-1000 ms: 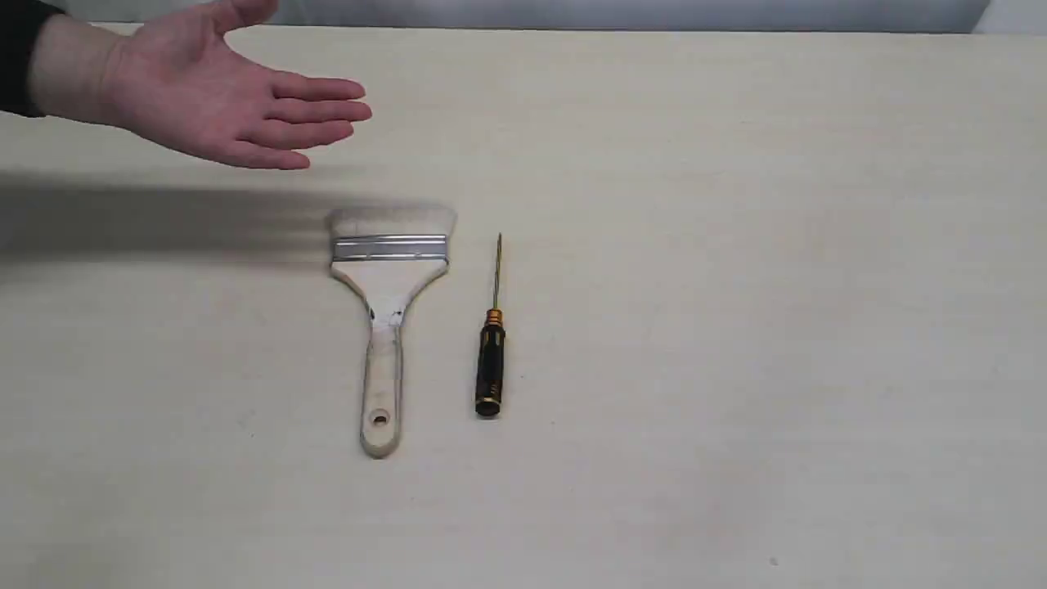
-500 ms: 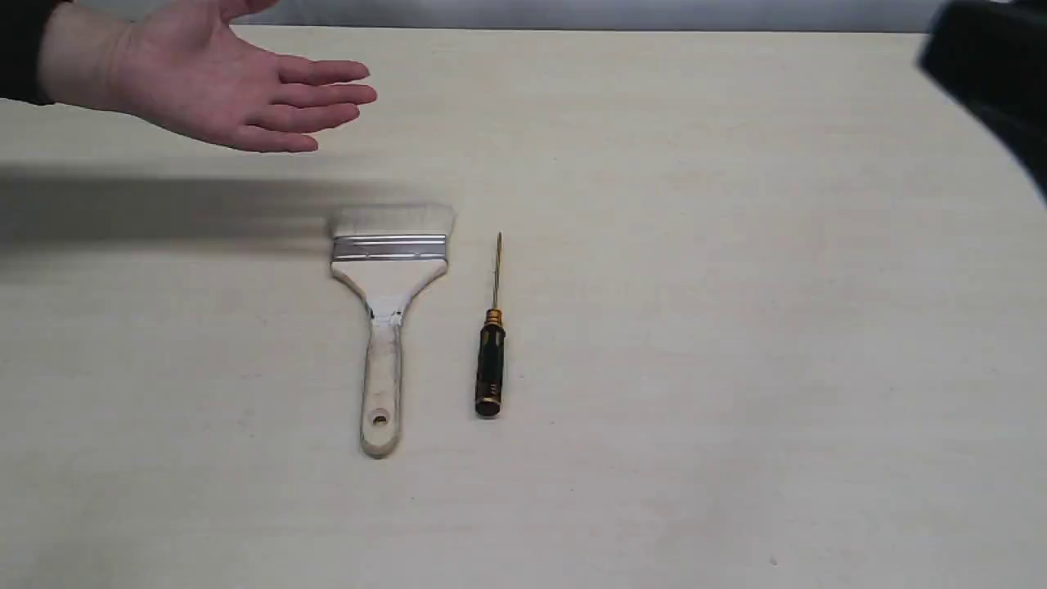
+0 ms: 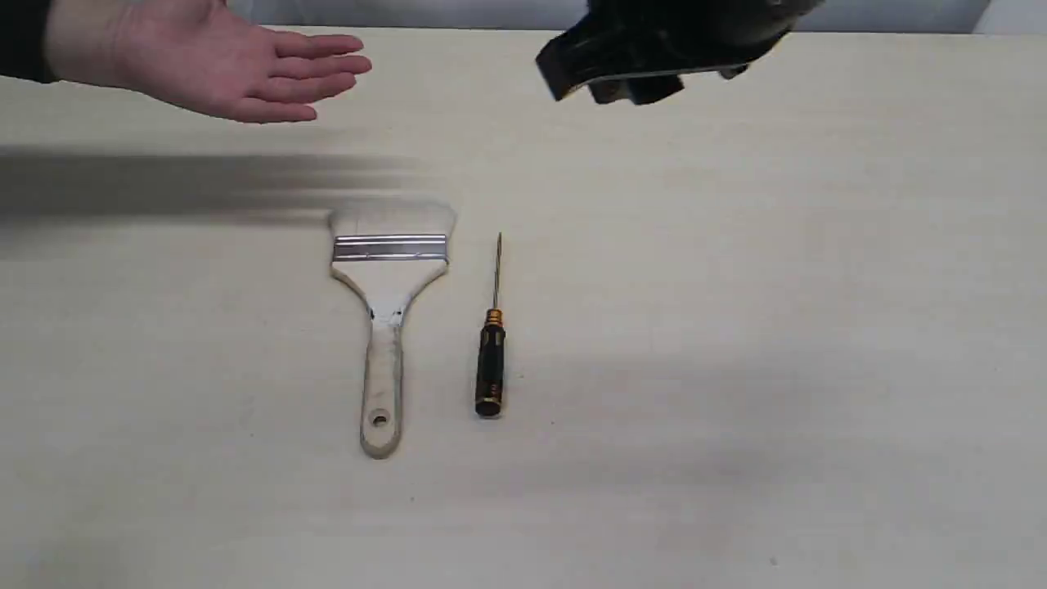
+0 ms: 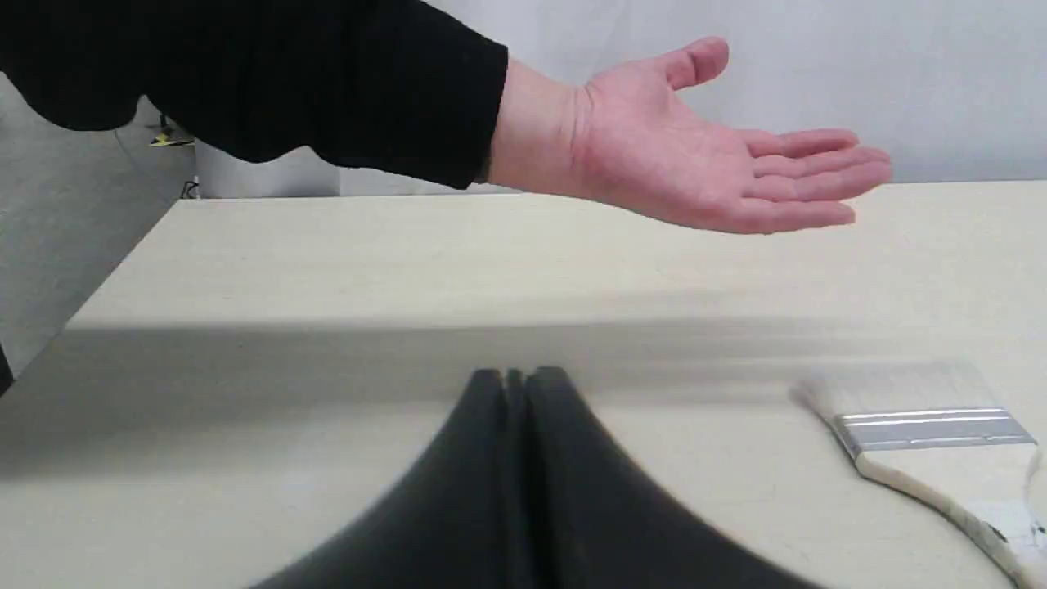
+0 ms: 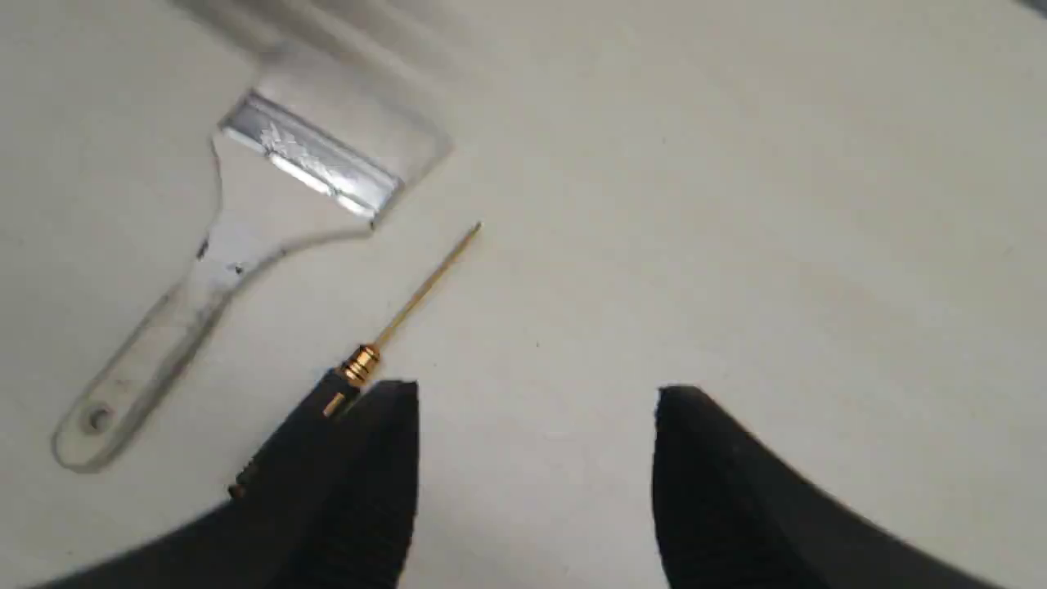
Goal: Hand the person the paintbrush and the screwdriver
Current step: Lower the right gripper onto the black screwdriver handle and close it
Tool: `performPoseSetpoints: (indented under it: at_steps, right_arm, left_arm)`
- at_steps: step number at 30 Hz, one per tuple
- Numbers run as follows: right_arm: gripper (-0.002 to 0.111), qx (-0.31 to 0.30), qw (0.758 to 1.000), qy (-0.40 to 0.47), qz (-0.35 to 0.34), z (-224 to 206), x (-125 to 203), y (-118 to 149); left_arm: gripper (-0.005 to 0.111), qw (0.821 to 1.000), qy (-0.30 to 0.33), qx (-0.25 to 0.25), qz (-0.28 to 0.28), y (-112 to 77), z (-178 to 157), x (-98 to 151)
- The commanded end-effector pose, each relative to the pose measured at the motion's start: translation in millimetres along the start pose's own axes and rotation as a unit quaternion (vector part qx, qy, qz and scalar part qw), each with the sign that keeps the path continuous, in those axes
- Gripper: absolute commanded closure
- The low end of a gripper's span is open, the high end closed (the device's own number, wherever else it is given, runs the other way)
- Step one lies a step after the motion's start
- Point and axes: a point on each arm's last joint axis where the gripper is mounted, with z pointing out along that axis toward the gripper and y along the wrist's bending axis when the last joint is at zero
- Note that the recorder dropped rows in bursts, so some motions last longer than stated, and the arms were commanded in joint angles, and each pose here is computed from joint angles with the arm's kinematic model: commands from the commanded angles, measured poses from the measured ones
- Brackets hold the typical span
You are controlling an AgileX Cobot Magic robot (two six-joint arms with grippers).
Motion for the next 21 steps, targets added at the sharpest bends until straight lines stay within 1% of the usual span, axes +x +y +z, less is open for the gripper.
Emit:
performPoseSetpoints:
  at_steps: [1, 7, 13, 16, 21]
  right_arm:
    - [0.06, 0.0, 0.998, 0.065, -0.001, 39, -9, 9]
    - [0.06, -0.037, 0.991, 0.128, 0.026, 100, -9, 25]
    - [0.06, -0.056, 0.981, 0.178, 0.045, 149, 5, 36]
    - [0.06, -0.057, 0.98, 0.188, 0.031, 165, 11, 49]
    - [0.06, -0.062, 0.982, 0.179, -0.002, 183, 18, 75]
  left_arm:
    - [0.107, 1.0, -0.004, 0.004, -0.002, -0.5, 0, 0]
    - [0.107, 1.0, -0.006, 0.004, -0.002, -0.5, 0, -1]
    - [0.107, 1.0, -0.006, 0.004, -0.002, -0.5, 0, -1]
    - [0.107, 1.0, -0.006, 0.004, -0.002, -0.5, 0, -1]
    - [0.107, 1.0, -0.006, 0.004, -0.002, -0.5, 0, -1]
